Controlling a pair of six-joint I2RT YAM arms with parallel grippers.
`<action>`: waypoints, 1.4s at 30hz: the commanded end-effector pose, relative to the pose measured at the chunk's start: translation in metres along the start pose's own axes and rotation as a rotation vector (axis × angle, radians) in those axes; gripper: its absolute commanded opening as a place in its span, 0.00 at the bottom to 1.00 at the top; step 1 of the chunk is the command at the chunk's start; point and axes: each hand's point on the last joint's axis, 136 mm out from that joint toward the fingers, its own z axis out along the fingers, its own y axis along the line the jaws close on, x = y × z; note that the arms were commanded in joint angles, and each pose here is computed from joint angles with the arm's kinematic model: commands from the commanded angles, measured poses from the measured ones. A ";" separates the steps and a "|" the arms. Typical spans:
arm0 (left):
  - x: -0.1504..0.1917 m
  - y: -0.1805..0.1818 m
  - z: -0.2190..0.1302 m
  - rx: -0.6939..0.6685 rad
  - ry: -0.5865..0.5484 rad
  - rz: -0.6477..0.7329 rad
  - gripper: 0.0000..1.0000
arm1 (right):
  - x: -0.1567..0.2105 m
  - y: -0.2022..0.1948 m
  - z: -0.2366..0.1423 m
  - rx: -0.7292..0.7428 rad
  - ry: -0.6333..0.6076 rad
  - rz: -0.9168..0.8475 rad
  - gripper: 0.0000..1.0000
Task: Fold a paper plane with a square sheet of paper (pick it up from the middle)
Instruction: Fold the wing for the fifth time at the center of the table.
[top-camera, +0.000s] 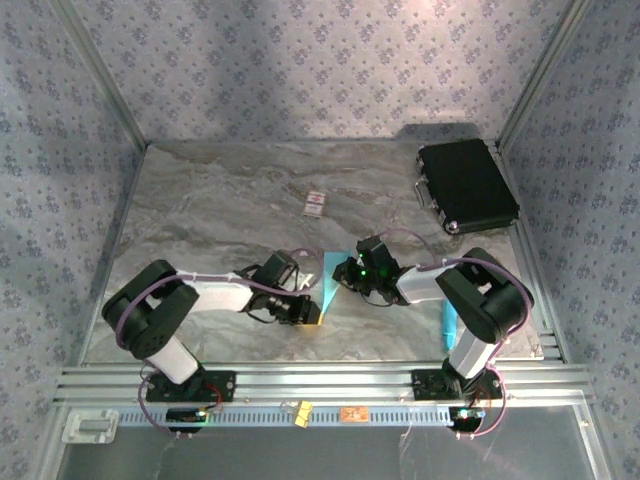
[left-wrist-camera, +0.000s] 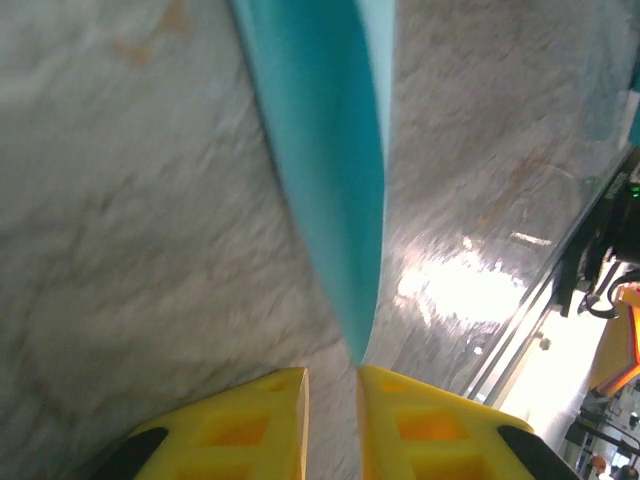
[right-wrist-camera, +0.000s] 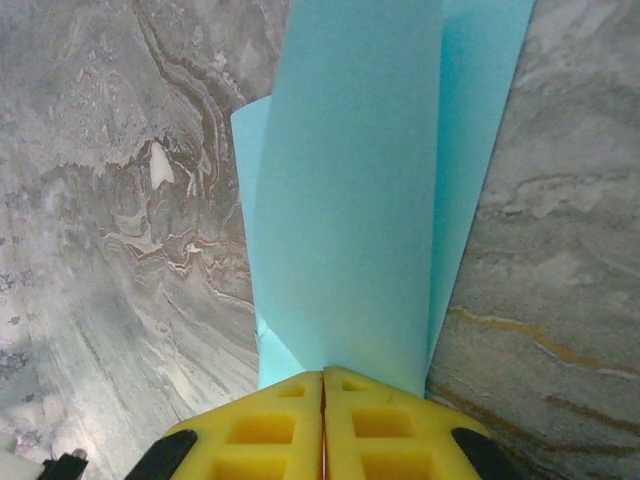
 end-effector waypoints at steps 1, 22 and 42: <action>0.007 0.001 -0.019 -0.059 -0.030 -0.005 0.21 | 0.023 -0.050 0.009 0.184 0.048 0.043 0.09; -0.073 -0.064 -0.012 0.106 -0.062 0.103 0.13 | 0.022 -0.046 0.007 0.174 0.019 0.077 0.10; -0.051 -0.003 0.028 -0.067 0.024 0.043 0.11 | 0.026 -0.055 0.007 0.193 0.034 0.082 0.10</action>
